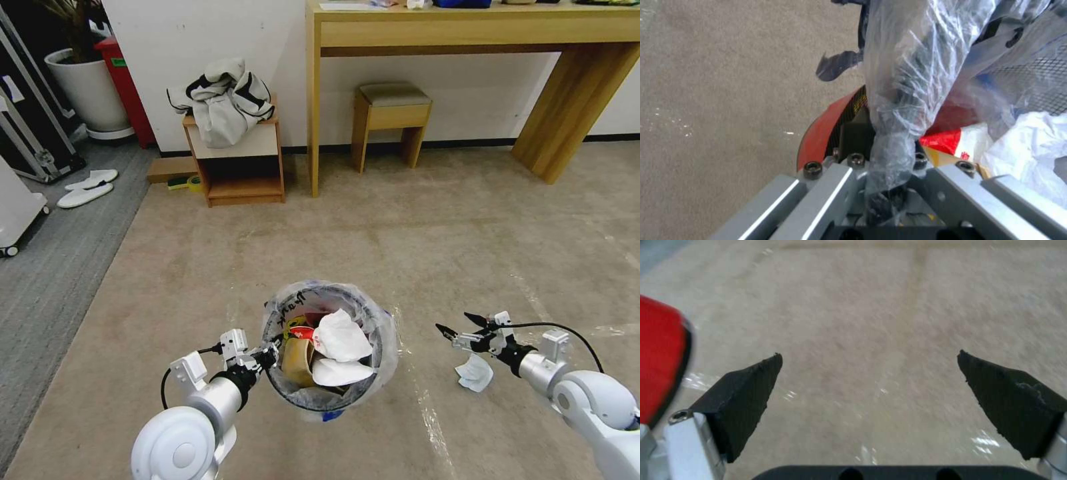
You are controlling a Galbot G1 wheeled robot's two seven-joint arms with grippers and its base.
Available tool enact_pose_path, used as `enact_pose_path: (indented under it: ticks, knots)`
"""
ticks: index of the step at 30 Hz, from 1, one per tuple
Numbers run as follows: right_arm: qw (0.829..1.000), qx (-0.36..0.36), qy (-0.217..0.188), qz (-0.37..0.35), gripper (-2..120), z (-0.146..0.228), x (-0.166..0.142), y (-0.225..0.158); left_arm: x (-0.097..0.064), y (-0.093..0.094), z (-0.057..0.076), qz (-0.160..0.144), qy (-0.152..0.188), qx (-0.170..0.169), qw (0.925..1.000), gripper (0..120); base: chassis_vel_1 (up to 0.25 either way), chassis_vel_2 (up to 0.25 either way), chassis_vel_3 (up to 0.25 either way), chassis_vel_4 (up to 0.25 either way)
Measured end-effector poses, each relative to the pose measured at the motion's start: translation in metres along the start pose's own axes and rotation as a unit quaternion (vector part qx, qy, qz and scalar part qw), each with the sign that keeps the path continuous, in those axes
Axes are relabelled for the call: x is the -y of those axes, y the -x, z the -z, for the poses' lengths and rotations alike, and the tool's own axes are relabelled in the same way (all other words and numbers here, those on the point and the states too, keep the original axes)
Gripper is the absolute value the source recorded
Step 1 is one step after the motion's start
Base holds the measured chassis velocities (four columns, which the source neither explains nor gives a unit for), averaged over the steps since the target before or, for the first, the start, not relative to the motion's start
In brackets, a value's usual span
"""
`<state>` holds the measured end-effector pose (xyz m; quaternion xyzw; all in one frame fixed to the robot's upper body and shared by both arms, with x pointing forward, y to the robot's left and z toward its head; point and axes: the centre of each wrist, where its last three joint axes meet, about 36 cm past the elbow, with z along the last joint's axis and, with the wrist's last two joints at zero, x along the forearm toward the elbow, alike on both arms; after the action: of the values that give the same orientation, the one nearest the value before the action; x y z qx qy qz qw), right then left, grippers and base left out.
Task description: Pick up the trash bin and place the garbage on the floor into it.
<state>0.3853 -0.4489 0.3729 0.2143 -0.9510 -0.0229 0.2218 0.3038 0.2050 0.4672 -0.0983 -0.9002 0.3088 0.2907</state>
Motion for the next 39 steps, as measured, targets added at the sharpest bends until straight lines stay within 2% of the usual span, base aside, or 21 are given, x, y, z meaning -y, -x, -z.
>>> enact_pose_path:
  ticks: [5,11,24,33,39]
  knots:
    - [1.000,-0.019,0.004,-0.021,100,-0.010,0.012,-0.003,-0.001,0.002,0.001,0.000,0.002,-0.001,1.0000,1,0.000,0.000,0.000,0.000]
    - [0.995,-0.080,0.028,-0.058,100,-0.016,0.041,-0.022,-0.005,0.004,0.000,-0.001,0.001,-0.001,1.0000,1,0.000,0.000,0.000,0.000]
    - [0.984,-0.144,0.033,-0.100,100,-0.005,0.083,-0.053,-0.008,0.005,-0.001,-0.002,0.004,-0.003,1.0000,1,0.000,0.000,0.000,0.000]
    - [0.977,-0.164,0.069,-0.121,100,-0.004,0.097,-0.062,-0.006,0.007,-0.003,-0.007,0.006,-0.007,0.9999,1,0.000,0.000,0.000,0.000]
    - [0.972,-0.176,0.094,-0.125,100,-0.008,0.099,-0.048,-0.007,0.007,-0.005,-0.005,0.009,-0.009,0.9999,1,0.000,0.000,0.000,0.000]
